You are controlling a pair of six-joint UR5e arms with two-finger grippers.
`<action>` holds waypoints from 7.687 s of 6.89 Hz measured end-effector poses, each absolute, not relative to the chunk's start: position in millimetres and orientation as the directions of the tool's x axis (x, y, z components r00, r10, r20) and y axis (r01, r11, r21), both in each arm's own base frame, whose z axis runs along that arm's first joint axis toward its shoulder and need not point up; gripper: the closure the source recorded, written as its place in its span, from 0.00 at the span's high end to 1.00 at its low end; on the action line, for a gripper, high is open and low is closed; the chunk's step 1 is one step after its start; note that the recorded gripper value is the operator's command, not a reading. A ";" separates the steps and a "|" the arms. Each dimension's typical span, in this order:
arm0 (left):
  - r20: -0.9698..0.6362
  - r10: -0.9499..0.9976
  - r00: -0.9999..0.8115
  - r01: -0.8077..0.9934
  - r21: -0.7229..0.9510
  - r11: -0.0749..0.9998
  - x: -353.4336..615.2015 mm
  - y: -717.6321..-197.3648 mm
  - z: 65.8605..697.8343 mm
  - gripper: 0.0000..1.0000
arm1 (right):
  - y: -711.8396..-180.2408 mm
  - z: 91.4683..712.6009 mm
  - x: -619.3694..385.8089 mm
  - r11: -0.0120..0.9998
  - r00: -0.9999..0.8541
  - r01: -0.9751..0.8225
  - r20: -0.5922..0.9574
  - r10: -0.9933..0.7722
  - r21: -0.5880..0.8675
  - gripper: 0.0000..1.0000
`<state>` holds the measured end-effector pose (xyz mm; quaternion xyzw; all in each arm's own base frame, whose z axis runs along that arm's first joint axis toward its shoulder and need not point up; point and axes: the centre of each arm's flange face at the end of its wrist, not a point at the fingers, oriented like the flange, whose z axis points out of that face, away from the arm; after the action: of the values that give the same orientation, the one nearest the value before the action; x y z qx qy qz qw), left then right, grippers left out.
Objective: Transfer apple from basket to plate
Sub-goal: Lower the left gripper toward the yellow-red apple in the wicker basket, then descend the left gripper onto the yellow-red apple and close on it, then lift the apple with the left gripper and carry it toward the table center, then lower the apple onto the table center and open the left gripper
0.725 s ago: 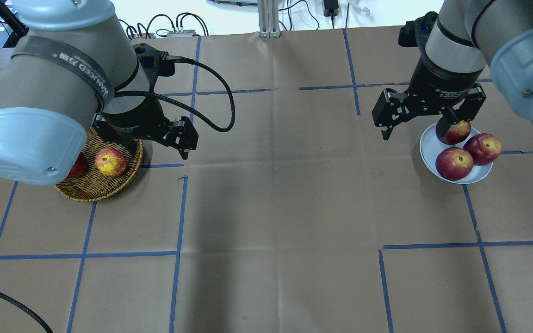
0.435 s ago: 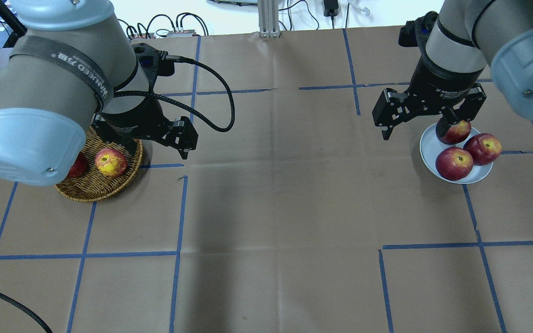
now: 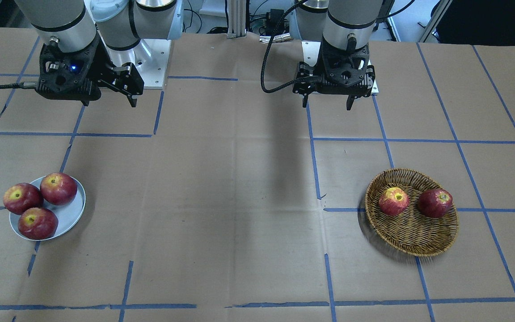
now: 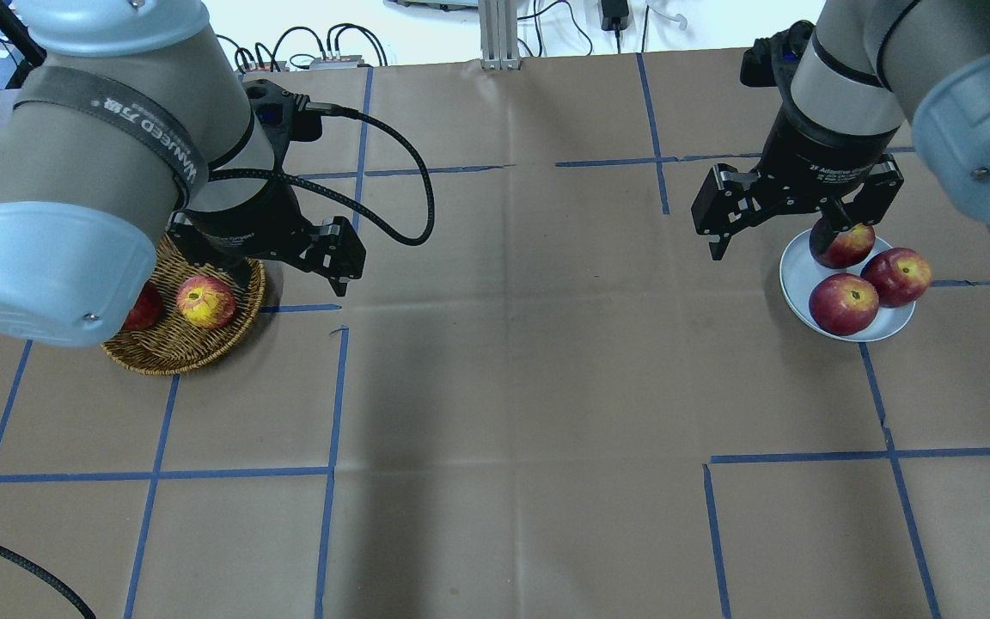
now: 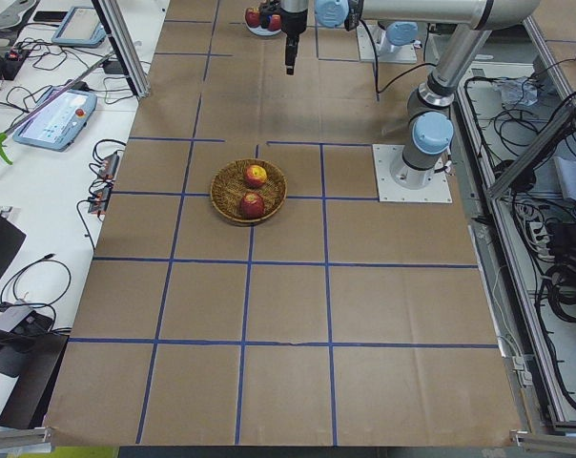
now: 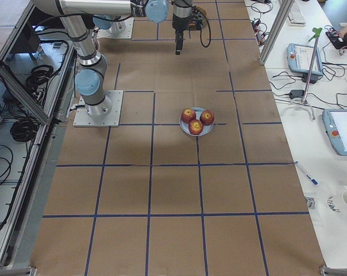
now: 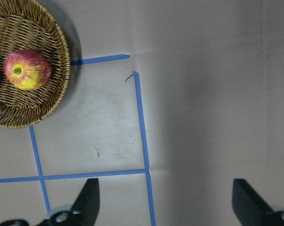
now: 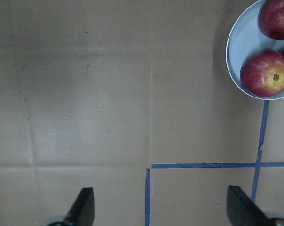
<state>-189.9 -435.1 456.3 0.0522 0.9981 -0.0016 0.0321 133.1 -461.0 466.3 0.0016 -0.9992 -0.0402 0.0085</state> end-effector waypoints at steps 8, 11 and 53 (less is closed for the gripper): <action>-0.075 0.102 -0.992 0.105 -0.042 0.994 -190.2 -436.2 488.5 1.00 | -461.0 466.2 132.6 0.997 -1.000 -0.002 0.018 -0.003 0.081 1.00; -0.071 0.096 -0.993 0.099 -0.040 0.994 -190.1 -428.8 493.9 1.00 | -461.1 466.2 132.3 0.997 -1.000 -0.002 0.018 -0.004 0.081 1.00; -0.038 0.084 -0.996 0.084 -0.018 0.996 -336.3 -592.3 300.6 0.99 | -461.0 464.5 132.8 0.996 -1.000 -0.006 0.015 -0.007 0.087 1.00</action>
<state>-336.3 -592.3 300.6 0.0420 0.9989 -0.0100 0.0188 132.8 -461.0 464.5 0.0033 -0.9990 -0.0434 0.0074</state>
